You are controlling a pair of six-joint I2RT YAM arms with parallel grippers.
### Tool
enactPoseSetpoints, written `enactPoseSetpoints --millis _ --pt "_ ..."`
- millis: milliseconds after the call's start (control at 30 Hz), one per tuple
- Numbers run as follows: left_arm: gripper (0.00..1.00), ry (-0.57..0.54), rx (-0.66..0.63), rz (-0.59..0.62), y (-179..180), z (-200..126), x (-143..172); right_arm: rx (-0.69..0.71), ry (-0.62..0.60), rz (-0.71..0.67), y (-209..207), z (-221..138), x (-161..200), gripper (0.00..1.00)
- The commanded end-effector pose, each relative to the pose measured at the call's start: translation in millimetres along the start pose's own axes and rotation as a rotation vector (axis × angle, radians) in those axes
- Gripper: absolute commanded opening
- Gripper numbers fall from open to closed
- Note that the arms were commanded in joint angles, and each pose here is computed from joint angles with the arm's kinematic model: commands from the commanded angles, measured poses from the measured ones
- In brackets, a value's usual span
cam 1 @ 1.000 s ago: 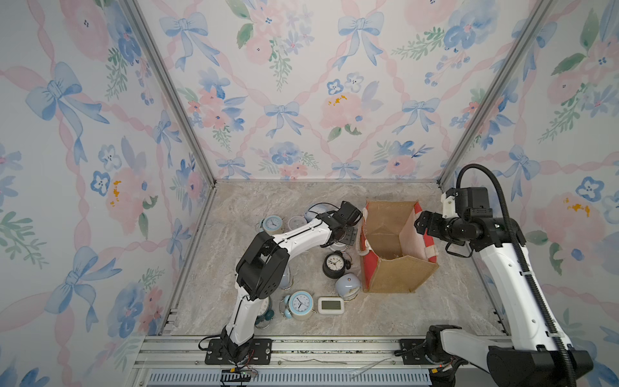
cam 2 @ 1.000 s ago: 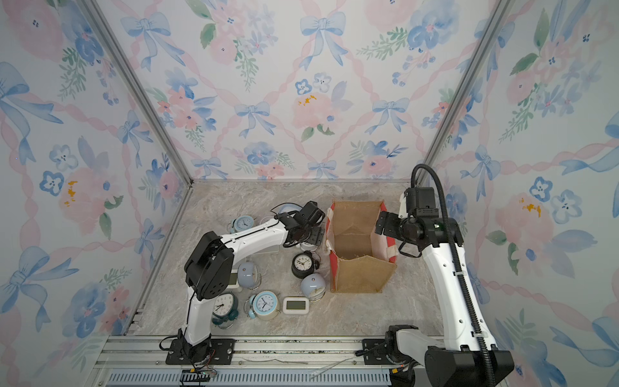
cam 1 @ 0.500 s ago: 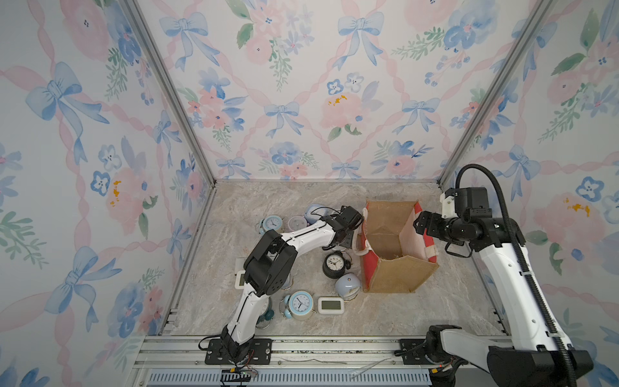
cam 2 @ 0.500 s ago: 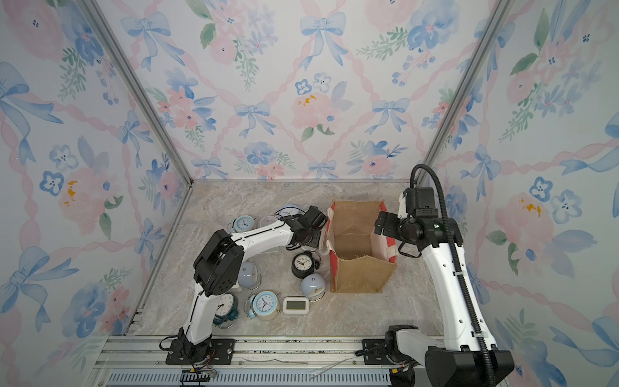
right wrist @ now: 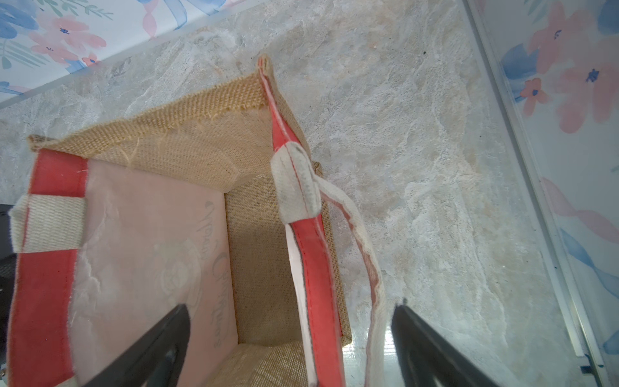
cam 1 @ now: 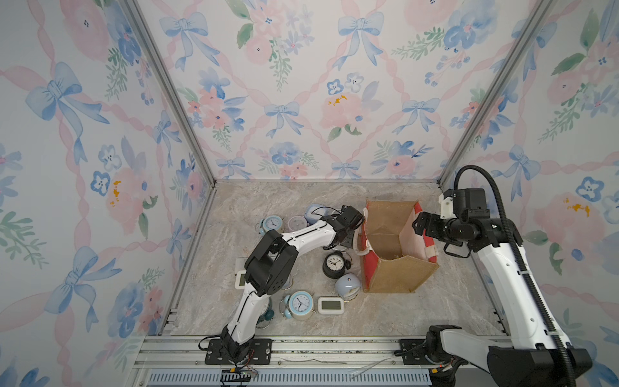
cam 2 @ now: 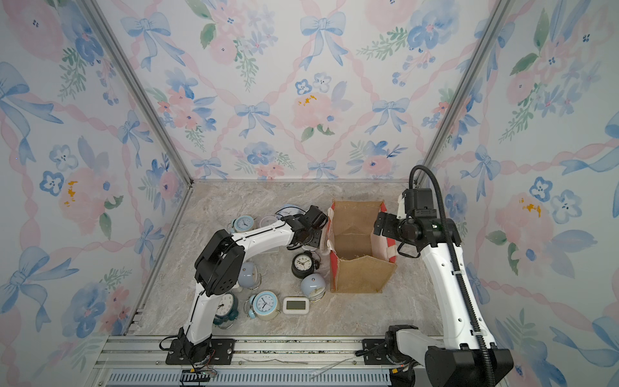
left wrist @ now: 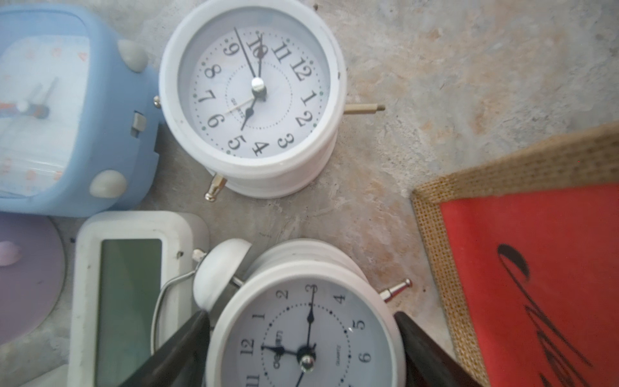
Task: Put the alarm clock into the canvas bag
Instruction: Pick up the alarm from the center of the board.
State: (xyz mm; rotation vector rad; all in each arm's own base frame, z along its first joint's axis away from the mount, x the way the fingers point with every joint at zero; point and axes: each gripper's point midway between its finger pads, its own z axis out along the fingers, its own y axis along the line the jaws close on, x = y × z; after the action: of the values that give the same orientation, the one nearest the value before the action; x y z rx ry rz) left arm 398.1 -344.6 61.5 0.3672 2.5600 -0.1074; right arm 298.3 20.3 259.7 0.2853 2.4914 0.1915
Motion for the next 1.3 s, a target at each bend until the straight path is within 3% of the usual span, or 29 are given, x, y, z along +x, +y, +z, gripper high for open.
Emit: enactPoseSetpoints --millis 0,433,1033,1267 --pt "0.84 0.043 -0.015 0.000 0 12 12 0.004 0.007 0.003 0 2 5 0.95" --pt "0.74 -0.030 -0.028 0.000 9 -17 -10 0.021 0.004 0.009 -4 3 7 0.95" --pt "0.67 -0.250 0.003 -0.051 44 -122 -72 0.054 -0.028 0.033 -11 -4 9 0.93" --pt "0.67 -0.269 -0.010 -0.074 67 -135 -76 0.069 -0.051 0.034 -15 -13 7 0.92"
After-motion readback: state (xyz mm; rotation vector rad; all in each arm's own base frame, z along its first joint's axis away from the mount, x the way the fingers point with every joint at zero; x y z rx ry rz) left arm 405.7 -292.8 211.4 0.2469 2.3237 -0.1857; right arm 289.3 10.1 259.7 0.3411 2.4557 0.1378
